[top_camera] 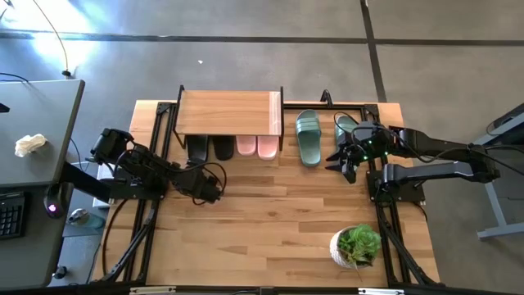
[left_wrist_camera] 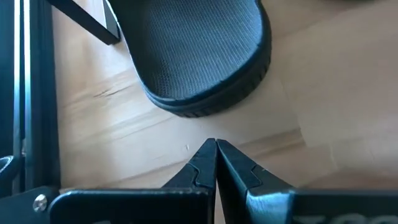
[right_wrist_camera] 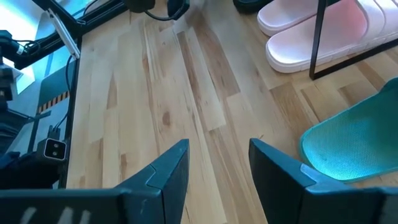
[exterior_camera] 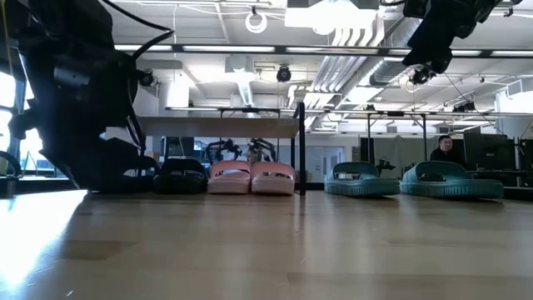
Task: Pick and place slides into the shelf
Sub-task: Adjust the left black slipper under the shelf
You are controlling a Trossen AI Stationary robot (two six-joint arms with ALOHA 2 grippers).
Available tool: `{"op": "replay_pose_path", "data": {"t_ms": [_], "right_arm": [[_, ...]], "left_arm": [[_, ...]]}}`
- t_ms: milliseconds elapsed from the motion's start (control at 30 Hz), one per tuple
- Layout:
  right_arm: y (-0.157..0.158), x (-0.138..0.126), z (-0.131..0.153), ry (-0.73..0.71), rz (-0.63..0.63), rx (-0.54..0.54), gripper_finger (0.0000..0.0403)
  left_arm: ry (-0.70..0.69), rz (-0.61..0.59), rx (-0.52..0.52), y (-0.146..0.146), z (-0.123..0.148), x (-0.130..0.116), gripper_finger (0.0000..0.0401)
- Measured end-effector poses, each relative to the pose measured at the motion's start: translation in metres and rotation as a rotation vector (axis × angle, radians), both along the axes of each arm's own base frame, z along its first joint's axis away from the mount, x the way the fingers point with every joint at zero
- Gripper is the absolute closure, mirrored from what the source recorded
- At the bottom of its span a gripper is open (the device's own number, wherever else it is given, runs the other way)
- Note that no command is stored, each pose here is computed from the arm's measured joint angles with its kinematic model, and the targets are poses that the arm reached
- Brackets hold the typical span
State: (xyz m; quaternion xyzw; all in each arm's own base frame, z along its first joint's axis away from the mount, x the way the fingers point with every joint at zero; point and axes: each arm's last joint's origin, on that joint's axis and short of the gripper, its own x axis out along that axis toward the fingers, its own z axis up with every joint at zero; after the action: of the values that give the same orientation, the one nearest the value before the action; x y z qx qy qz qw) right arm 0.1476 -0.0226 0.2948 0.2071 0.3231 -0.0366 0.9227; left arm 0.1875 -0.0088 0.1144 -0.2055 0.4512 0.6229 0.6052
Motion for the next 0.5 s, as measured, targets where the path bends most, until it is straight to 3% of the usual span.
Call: {"op": "replay_pose_path", "data": {"t_ms": [200,500], "right_arm": [[0.0,0.001,0.001,-0.013,0.0,-0.002,0.0247],[0.0,0.001,0.002,-0.022,0.002,-0.002,0.0247]], "left_arm": [[-0.007,0.019,0.05,0.004,-0.004,-0.005,0.0401],[-0.007,0.021,0.024,0.022,-0.006,0.001,0.0401]]}}
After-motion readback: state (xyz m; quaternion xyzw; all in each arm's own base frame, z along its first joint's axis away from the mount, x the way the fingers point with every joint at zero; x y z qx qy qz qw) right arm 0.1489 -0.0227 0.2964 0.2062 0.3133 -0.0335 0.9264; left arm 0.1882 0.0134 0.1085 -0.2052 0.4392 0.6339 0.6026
